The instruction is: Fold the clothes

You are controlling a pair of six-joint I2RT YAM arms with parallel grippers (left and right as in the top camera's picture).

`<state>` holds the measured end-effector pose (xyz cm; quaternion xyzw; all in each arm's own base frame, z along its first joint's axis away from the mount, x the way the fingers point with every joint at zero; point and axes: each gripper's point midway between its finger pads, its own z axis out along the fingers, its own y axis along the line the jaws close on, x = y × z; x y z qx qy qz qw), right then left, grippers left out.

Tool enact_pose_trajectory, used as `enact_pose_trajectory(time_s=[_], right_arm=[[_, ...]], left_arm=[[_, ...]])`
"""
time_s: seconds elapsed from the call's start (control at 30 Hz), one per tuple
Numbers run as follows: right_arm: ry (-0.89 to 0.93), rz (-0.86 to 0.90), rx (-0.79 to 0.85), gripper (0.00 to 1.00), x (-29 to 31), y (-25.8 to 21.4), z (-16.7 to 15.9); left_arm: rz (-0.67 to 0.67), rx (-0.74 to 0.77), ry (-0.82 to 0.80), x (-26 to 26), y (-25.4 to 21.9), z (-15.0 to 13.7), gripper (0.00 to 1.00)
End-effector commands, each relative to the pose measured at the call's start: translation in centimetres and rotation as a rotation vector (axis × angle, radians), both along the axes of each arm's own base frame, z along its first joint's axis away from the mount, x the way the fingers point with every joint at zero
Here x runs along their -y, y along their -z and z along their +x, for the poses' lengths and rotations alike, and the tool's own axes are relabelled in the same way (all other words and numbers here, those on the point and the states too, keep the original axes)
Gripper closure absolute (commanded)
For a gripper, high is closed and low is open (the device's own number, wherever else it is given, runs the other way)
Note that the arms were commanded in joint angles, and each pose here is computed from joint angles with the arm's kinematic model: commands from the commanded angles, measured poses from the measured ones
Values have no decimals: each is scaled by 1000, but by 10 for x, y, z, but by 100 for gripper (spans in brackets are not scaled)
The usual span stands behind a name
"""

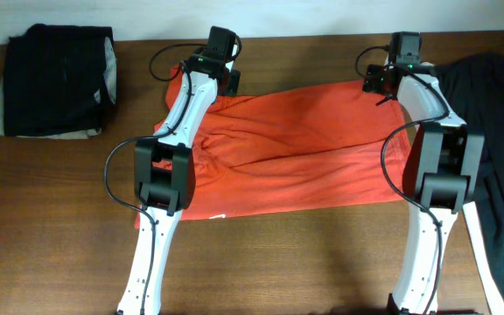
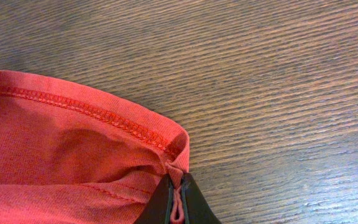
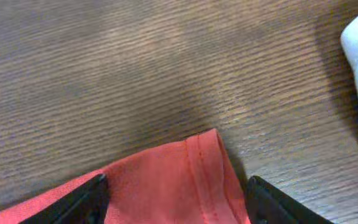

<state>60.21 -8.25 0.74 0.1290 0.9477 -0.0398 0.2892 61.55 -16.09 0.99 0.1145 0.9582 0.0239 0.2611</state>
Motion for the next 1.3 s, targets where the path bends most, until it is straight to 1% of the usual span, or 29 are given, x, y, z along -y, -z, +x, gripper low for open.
enact_pose_trajectory(time_s=[0.0, 0.03, 0.07, 0.13, 0.17, 0.23, 0.27, 0.33, 0.4, 0.47, 0.53, 0.57, 0.6, 0.63, 0.67, 0.7, 0.73, 0.77, 0.83, 0.87, 0.9, 0.97, 1.0, 1.1, 1.2, 1.27], right_arm=[[16, -4, -23, 32, 4, 15, -2], [19, -7, -24, 63, 4, 16, -2], [41, -8, -31, 74, 6, 16, -4], [128, -35, -59, 93, 18, 19, -14], [136, -39, -68, 96, 19, 17, -17], [137, -40, -60, 96, 18, 2, -18], [141, -39, -45, 96, 19, -18, -19], [208, 5, -38, 96, 17, -50, -31], [219, 14, -48, 96, 15, -76, -44], [220, 14, -55, 96, 13, -102, -58], [219, 14, -80, 96, 11, -125, -77], [219, 15, -99, 96, 10, -130, -86], [220, 14, -144, 96, 8, -135, -101], [220, 15, -190, 96, 7, -136, -115], [220, 15, -212, 96, 6, -137, -122], [220, 15, -239, 96, 5, -137, -129], [219, 15, -293, 96, 4, -134, -142], [219, 14, -334, 96, 3, -132, -152], [215, 13, -363, 96, 2, -130, -159], [215, 13, -374, 96, 2, -130, -161], [209, 11, -401, 96, 1, -129, -167], [194, 6, -413, 96, 1, -128, -169], [193, 6, -419, 96, 0, -128, -171], [187, 3, -451, 96, 3, -127, -178], [215, 17, -499, 96, 13, -123, -192], [218, 28, -546, 96, 13, -116, -203]], left_arm=[[22, -59, -6, -8, 32, -7, 96], [22, -60, -6, -8, 32, -7, 96], [23, -59, -3, -6, 32, -7, 99], [17, -78, -22, -5, 32, -12, 99], [0, -93, -62, -6, 26, -16, 99], [-7, -83, -69, -7, -1, -17, 99], [-16, -54, -69, -7, -37, -18, 99], [-18, -51, -74, -12, -79, -32, 99], [-7, -60, -95, -20, -100, -43, 99], [78, -63, -228, -46, -112, -56, 99], [104, -140, -252, -54, -114, -79, 99], [120, -176, -251, -57, -115, -90, 99], [147, -202, -263, -63, -118, -99, 99], [283, -236, -368, -93, -129, -123, 99], [331, -267, -405, -103, -131, -135, 99], [348, -299, -410, -105, -130, -143, 99], [311, -330, -381, -98, -125, -146, 99], [247, -384, -301, -83, -119, -150, 99], [140, -443, -226, -62, -114, -157, 99], [121, -456, -221, -59, -114, -161, 99], [130, -485, -218, -60, -115, -172, 99], [159, -552, -220, -69, -117, -200, 99], [169, -576, -221, -72, -116, -210, 99], [226, -688, -240, -84, -98, -242, 99], [293, -738, -287, -99, -82, -255, 99], [298, -761, -295, -103, -75, -260, 99]])
